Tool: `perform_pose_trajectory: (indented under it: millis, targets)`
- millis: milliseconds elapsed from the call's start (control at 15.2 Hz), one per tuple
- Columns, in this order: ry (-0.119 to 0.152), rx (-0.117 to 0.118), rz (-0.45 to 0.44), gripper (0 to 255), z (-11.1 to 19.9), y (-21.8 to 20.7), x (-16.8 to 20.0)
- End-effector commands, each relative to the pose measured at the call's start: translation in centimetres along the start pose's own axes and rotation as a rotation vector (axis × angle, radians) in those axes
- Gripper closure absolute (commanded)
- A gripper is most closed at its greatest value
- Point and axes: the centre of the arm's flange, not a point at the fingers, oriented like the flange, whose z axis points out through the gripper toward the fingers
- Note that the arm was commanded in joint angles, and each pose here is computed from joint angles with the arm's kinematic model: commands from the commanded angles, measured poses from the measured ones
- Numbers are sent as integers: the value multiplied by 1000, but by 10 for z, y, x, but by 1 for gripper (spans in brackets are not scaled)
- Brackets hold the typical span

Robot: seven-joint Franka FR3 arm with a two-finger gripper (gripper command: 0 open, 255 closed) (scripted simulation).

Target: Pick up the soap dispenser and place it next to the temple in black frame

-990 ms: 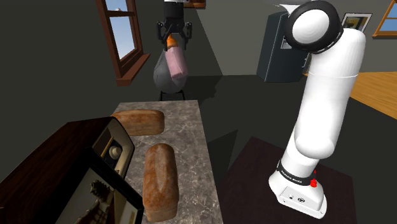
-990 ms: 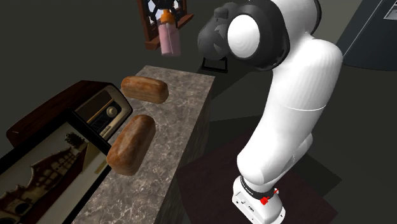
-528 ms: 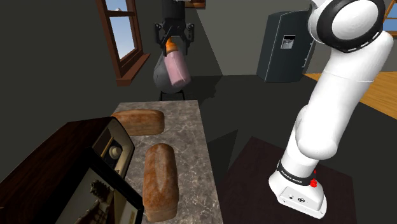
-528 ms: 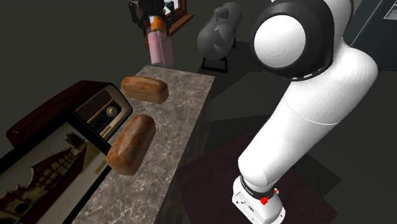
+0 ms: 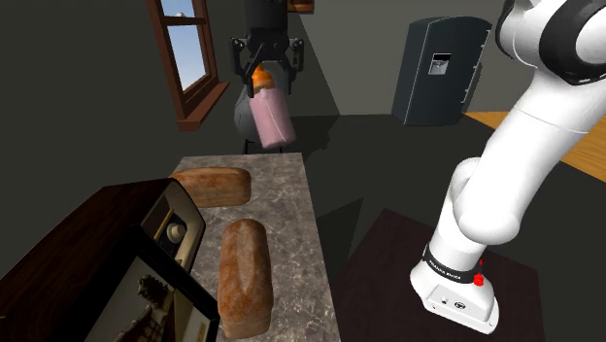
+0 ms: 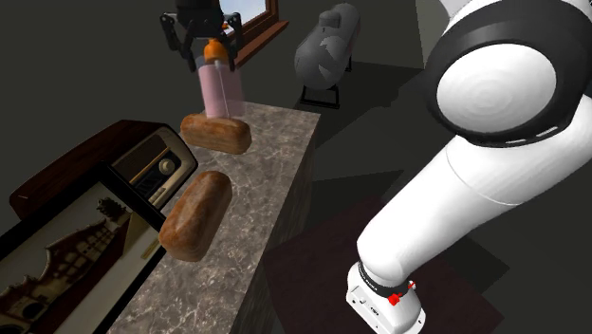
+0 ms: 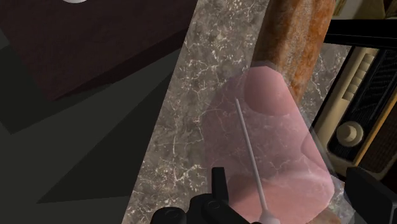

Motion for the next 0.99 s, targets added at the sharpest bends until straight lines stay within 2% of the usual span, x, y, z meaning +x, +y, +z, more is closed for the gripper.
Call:
perform_pose_trajectory:
  millis: [0, 924]
  targets:
    - [1, 0, 1, 255, -2, -5, -27]
    - [1, 0, 1, 255, -2, -61, -204]
